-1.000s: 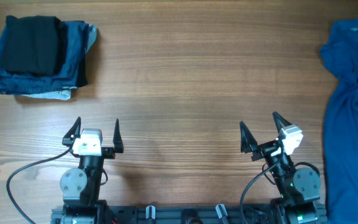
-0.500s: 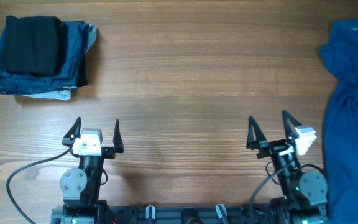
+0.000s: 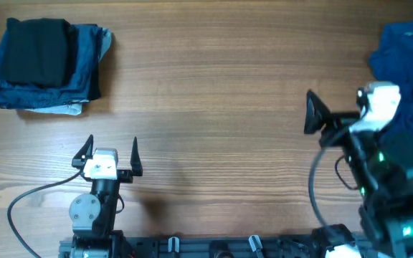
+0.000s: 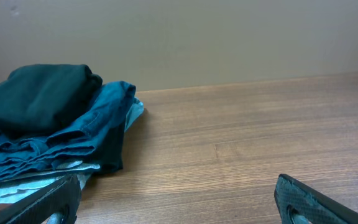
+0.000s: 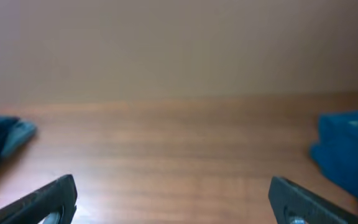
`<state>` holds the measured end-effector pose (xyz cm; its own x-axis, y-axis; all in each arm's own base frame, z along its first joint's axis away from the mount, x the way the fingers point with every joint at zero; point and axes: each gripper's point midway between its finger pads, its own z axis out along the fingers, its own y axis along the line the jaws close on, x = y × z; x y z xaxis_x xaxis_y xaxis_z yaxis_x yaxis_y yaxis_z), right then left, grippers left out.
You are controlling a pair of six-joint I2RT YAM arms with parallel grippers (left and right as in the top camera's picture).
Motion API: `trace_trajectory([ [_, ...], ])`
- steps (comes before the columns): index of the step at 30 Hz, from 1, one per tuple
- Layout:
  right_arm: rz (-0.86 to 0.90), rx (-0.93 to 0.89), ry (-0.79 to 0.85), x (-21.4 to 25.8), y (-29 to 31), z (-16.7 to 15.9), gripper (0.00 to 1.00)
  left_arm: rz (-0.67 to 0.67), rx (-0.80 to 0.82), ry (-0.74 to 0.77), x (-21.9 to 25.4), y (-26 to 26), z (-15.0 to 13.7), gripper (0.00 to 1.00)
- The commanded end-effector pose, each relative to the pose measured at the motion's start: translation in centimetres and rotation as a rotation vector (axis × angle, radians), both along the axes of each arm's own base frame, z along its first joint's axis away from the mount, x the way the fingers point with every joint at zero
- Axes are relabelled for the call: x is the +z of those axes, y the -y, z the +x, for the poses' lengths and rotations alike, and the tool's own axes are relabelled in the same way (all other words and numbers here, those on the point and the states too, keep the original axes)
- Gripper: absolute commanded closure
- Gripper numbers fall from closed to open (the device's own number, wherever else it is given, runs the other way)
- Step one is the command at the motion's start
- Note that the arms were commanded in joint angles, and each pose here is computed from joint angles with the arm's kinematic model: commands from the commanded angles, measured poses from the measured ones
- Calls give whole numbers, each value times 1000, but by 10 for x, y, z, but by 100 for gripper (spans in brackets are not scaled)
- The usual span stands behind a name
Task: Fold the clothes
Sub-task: 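Move the right gripper to the blue polo shirt's far edge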
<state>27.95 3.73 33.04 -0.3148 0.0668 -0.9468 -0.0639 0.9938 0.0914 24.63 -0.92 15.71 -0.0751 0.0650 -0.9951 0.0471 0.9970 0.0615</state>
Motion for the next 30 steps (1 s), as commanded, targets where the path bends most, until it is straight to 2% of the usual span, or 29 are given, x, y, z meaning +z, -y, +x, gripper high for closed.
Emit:
trace_trajectory([
  [1,-112,-55,-145,-11,12,23,0,18,-19,-4,-2,3,0,0],
  [6,-137,-124,-419,-61,36,55,0,18,-19,-4,-2,3,0,0],
  [10,-29,13,-561,-104,15,71,0,18,-19,-4,-2,3,0,0],
  [14,-34,23,-652,-130,14,72,1,18,-19,-4,-2,3,0,0],
  [17,-75,-28,-708,-149,25,77,55,18,-19,-4,-2,3,0,0],
  [18,-92,-49,-721,-154,29,78,55,18,-19,-4,-2,3,0,0],
  [19,-103,-62,-736,-159,32,79,45,18,-19,-4,-2,3,0,0],
  [21,-104,-61,-754,-165,32,80,38,18,-19,-4,-2,3,0,0],
  [23,-105,-62,-789,-177,33,81,16,18,-19,-4,-2,3,0,0],
  [25,-104,-68,-806,-183,35,82,0,18,-19,-4,-2,3,0,0],
  [30,-102,-73,-801,-184,37,85,0,18,-19,-4,-2,3,0,0],
])
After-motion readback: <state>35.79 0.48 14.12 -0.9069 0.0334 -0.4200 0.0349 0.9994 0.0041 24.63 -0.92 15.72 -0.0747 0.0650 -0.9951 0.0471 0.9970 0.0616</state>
